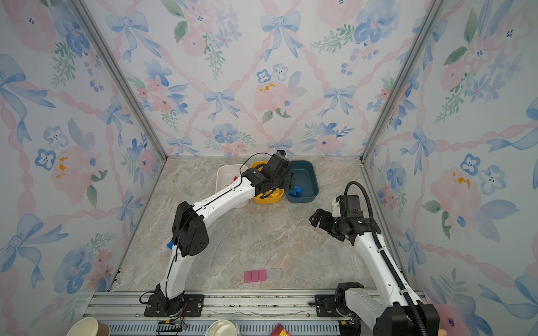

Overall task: Sort the legos into containers by color
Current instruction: 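Withdraw the left gripper and lower it to the tall blue 2x1 brick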

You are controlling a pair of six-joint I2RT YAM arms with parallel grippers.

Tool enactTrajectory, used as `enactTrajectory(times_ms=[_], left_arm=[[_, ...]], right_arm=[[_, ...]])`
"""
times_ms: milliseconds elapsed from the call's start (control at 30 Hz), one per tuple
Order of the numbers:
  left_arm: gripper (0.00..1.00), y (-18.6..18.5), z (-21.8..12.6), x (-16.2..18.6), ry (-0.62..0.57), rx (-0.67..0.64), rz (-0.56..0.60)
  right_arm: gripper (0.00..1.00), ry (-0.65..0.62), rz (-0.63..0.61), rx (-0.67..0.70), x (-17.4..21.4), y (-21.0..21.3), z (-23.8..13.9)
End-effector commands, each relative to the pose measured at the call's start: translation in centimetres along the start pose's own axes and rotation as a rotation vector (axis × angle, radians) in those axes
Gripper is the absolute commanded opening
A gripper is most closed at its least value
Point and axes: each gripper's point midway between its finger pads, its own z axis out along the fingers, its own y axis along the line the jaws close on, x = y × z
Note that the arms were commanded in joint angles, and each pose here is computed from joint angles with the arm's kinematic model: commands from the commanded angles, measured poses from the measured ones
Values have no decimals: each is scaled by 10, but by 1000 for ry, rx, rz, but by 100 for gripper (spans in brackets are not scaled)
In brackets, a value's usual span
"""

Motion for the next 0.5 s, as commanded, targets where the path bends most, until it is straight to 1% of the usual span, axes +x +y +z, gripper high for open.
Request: enactTrajectory(times_ms=[0, 200, 467], left_arm=[[83, 12, -22, 2, -26, -33, -24], [83, 48, -46, 32, -4, -100, -62], [84, 125, -80, 78, 36, -225, -162]], right_arm=[[97, 3, -19, -11, 0, 4, 2], [97, 13, -35, -18, 1, 6, 5], [97, 21, -57, -34, 1, 12, 8]])
